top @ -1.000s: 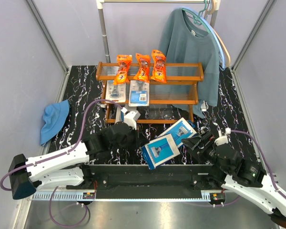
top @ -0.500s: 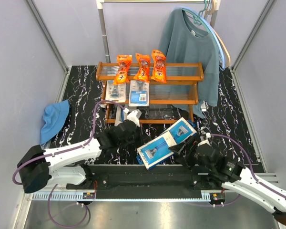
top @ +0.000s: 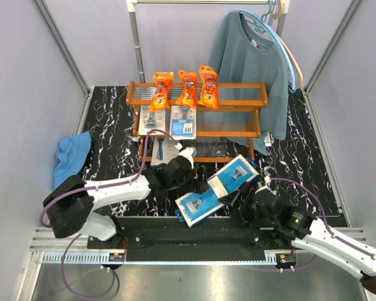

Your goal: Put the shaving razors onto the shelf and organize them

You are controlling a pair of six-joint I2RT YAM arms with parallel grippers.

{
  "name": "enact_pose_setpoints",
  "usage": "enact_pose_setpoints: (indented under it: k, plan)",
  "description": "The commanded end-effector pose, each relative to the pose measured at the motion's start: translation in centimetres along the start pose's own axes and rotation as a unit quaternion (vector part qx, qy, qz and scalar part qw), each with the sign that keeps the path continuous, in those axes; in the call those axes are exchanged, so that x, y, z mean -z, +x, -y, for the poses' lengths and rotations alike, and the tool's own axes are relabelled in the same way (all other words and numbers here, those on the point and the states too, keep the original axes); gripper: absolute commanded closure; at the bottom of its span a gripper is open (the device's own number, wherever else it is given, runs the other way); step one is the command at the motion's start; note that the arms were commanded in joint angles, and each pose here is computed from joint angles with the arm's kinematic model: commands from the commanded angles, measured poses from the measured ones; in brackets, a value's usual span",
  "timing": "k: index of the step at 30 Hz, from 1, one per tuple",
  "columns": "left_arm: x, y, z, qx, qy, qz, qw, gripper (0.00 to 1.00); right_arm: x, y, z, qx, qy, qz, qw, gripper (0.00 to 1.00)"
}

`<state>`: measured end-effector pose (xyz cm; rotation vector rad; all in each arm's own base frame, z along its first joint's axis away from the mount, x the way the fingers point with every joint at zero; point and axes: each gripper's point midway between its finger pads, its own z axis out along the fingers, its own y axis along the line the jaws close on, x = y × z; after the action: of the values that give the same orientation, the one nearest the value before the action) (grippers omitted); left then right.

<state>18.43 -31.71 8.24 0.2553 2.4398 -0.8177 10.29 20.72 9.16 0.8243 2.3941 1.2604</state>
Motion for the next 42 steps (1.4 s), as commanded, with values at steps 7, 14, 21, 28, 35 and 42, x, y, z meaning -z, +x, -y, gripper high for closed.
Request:
enact_pose_setpoints:
  k: [7,14,21,28,35,42]
  plan:
    - [-1.1,-0.2,1.2,-0.039,0.065,-0.015,0.997,0.08,-2.2,1.0,-0.2,0.003,-0.022,-0.018,1.0,0.0]
    - [-2.3,3.1,1.2,-0.02,0.099,-0.07,0.992,0.12,-4.5,0.9,-0.2,0.018,0.005,-0.007,1.0,0.0]
    - [-1.5,4.2,1.7,-0.02,0.138,-0.079,0.987,0.25,-3.9,-0.4,-2.7,0.033,-0.042,0.03,0.998,0.04]
    - [2.1,4.6,5.1,-0.032,0.247,-0.086,0.965,0.58,-1.5,-1.6,-5.2,0.038,-0.101,0.061,0.992,0.05]
    - [4.4,3.7,6.7,-0.032,0.279,-0.071,0.957,0.95,-1.3,-1.4,-5.9,0.057,-0.096,0.058,0.992,0.04]
    - [5.0,0.7,6.0,0.003,0.222,-0.01,0.975,1.0,0.1,-1.5,-8.2,0.071,-0.131,0.062,0.987,0.0]
